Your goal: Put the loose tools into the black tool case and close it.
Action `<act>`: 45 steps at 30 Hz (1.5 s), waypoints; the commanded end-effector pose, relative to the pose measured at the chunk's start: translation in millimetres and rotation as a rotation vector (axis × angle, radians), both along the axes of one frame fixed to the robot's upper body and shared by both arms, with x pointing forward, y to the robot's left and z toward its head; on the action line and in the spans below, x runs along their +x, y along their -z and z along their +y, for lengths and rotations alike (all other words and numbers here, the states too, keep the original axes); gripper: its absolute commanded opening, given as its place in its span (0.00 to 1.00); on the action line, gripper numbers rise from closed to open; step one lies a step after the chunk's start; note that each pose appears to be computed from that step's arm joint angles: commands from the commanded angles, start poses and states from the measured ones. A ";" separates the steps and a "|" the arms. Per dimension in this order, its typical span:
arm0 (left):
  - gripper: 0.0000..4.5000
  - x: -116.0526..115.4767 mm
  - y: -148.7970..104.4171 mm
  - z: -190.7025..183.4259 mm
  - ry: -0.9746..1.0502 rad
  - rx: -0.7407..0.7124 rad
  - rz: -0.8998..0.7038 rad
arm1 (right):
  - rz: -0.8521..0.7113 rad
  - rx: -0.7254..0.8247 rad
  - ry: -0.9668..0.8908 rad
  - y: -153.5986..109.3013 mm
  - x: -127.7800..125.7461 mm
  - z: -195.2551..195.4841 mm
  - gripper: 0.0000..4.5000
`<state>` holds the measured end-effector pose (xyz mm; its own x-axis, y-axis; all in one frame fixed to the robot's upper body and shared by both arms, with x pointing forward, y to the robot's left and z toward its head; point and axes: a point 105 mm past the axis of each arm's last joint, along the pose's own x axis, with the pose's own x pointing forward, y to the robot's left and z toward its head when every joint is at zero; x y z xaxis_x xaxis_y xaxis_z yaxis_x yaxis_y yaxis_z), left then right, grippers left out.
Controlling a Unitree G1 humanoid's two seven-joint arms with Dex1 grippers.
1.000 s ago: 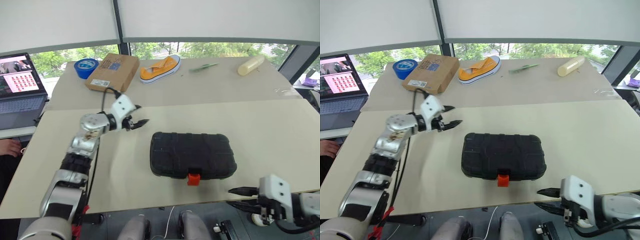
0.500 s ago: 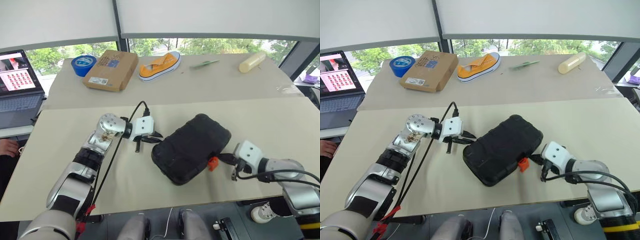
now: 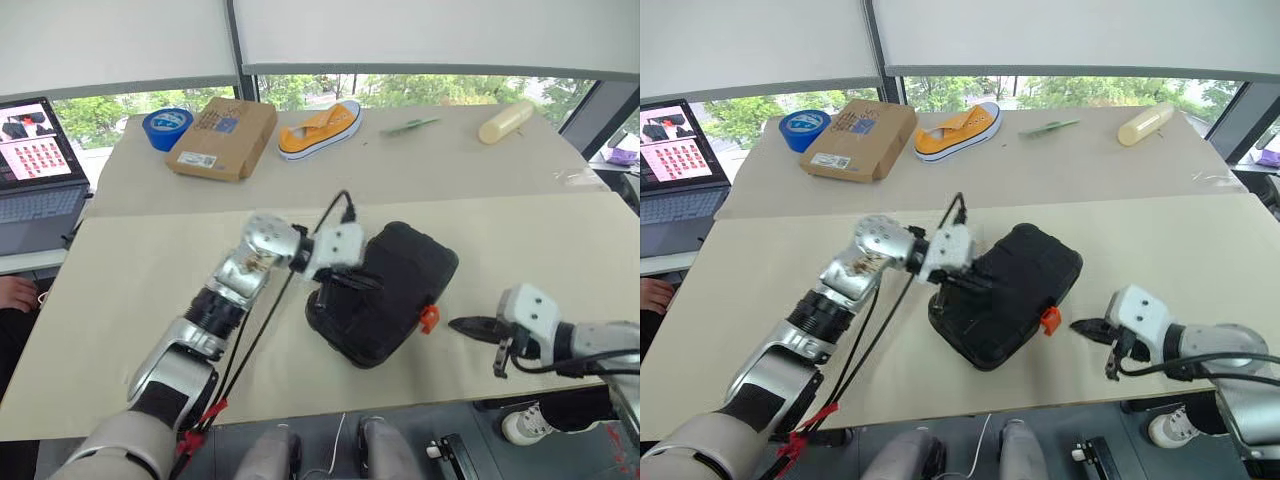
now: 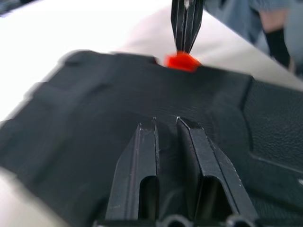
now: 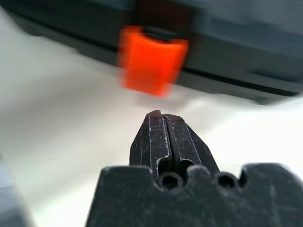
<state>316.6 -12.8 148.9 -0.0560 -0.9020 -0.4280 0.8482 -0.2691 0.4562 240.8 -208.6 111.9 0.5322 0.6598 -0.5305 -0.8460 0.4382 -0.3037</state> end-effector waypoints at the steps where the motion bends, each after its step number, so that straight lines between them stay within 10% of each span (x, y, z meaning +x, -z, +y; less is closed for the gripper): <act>1: 0.17 -1.2 25.2 0.1 0.047 0.114 -0.104 | -0.037 0.009 -0.015 -4.2 0.5 15.5 0.00; 11: 0.17 3.2 38.0 6.8 0.085 0.173 -0.195 | -0.072 0.008 0.070 11.2 24.9 23.9 0.00; 23: 0.17 6.9 35.2 4.0 0.089 0.161 -0.213 | -0.285 0.231 0.078 -45.5 37.0 43.8 0.00; 40: 0.17 25.4 24.6 35.3 -0.083 0.108 -0.114 | -0.206 0.199 0.091 -59.1 27.1 13.5 0.00; 45: 0.48 22.4 -0.7 109.8 -0.287 0.025 0.105 | -0.061 0.228 0.049 -73.9 9.6 -16.6 0.31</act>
<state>342.7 52.1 149.2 0.1216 -0.8926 -0.4340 0.8676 -0.1168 0.4834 257.9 -212.8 164.3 0.6208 0.6973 -0.3585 -0.7839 0.5584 -0.2713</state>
